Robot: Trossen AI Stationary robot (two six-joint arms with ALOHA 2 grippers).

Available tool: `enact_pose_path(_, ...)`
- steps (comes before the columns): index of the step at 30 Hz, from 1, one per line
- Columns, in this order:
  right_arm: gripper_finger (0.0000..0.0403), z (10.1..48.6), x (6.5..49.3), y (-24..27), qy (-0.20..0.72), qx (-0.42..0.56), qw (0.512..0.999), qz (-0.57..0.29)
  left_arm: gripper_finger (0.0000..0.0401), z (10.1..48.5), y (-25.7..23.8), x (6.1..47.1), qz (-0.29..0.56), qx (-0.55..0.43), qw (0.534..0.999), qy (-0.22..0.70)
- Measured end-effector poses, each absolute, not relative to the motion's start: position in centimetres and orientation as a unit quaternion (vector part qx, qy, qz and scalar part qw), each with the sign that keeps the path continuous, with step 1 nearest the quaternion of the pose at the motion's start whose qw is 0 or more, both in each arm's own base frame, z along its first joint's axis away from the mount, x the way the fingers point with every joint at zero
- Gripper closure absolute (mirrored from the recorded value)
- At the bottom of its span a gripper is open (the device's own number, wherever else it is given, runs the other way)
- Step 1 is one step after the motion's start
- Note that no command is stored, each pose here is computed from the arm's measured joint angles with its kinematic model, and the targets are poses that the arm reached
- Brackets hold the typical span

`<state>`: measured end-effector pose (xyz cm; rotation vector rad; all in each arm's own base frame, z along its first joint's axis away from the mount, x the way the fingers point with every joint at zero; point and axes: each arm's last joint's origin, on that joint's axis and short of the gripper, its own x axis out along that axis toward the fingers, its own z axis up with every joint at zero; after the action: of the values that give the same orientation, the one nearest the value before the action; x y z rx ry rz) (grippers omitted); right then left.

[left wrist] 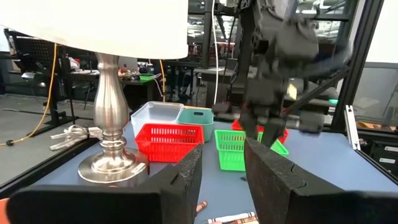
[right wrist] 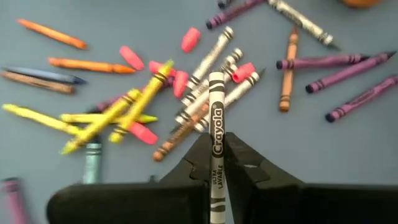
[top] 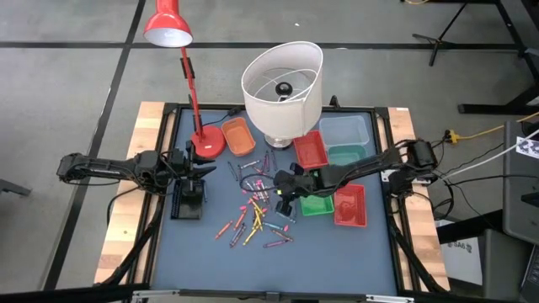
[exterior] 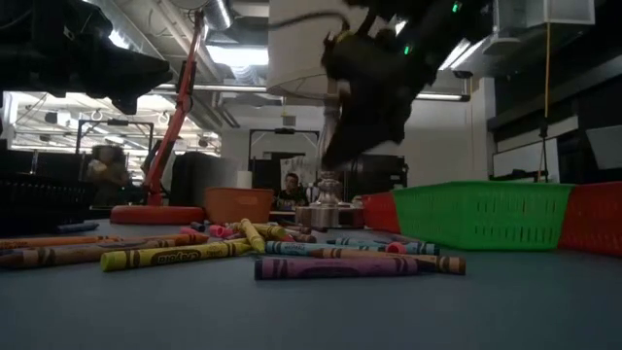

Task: Sort crayons
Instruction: Put the gray crayon into the transparent bin

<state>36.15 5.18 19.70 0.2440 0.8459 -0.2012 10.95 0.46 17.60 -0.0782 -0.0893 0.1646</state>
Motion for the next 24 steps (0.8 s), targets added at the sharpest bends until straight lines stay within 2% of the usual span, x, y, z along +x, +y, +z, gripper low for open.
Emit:
enact_pose_path(5,0.0381,22.9,34.3,4.9,0.405,0.114,0.903,-0.085,0.0297,17.6,0.5,10.9,0.082,-0.039,0.995,-0.045)
enact_pose_path(11,0.0381,26.0,30.4,4.2,0.443,0.067,0.889,-0.096,0.0297,17.6,0.5,10.9,0.082,-0.039,0.995,-0.045)
enact_pose_path(19,0.0381,28.0,25.2,2.5,0.514,-0.037,0.833,-0.201,0.0297,17.6,0.5,10.9,0.082,-0.039,0.995,-0.046)
enact_pose_path(24,0.0381,27.3,23.4,0.2,0.548,-0.065,0.789,-0.268,0.0297,17.6,0.5,10.9,0.082,-0.039,0.995,-0.047)
